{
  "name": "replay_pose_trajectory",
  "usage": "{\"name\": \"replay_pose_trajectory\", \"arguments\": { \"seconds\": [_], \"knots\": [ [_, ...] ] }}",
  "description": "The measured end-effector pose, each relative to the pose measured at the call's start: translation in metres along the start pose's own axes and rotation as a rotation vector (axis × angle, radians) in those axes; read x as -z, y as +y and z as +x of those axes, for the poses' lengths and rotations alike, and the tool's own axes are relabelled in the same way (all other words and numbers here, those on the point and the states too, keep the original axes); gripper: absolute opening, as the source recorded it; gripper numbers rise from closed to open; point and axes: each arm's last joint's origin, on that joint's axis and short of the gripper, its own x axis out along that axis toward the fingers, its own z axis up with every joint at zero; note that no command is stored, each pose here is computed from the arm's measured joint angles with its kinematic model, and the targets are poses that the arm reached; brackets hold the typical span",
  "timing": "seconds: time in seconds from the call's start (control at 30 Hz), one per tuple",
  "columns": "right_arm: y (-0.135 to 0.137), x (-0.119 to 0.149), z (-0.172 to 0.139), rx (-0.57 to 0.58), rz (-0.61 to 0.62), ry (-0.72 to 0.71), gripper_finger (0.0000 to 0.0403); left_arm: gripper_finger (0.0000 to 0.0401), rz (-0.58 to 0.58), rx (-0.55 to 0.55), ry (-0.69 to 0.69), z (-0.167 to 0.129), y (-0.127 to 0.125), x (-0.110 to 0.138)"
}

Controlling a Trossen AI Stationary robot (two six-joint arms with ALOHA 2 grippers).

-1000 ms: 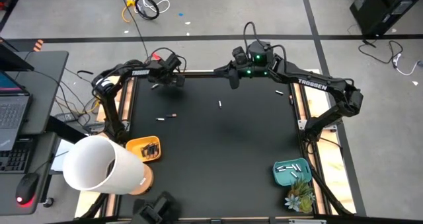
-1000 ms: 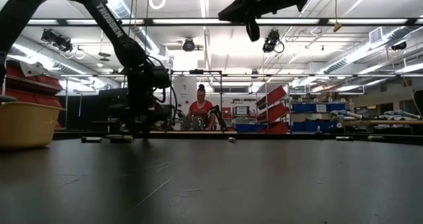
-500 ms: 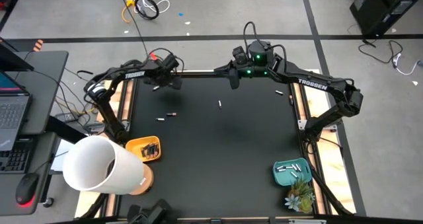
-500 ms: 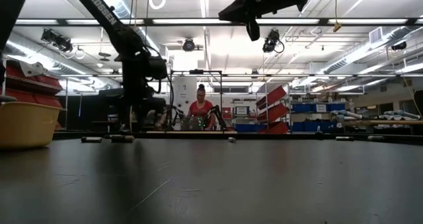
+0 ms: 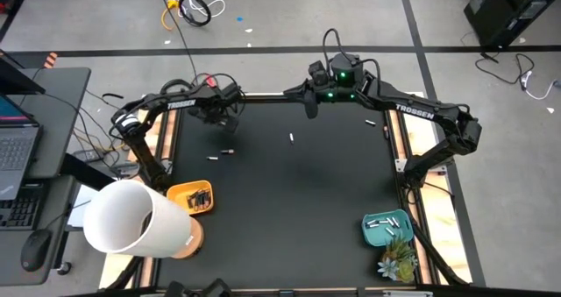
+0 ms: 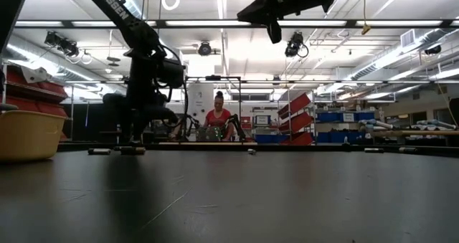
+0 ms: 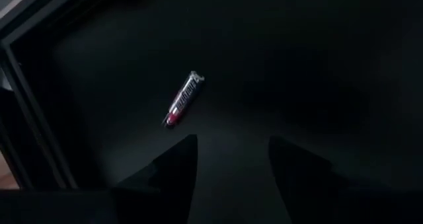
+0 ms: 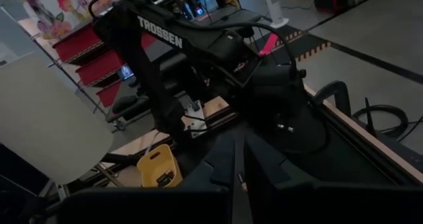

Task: Sort batteries
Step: Put the silver battery into the green bin

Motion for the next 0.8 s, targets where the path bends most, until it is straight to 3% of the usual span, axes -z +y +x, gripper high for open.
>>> {"name": "replay_pose_trajectory", "arguments": {
  "seconds": [0.3,0.8],
  "knots": [
    [0.004,0.002,0.002,-0.031,0.006,0.017,0.0022,0.0202,-0.009,0.077,0.059,0.009,0.023,-0.009],
    [0.007,0.003,0.003,-0.036,0.003,0.016,0.0022,0.0202,-0.122,0.172,0.029,0.021,0.052,-0.025]
  ]
}}
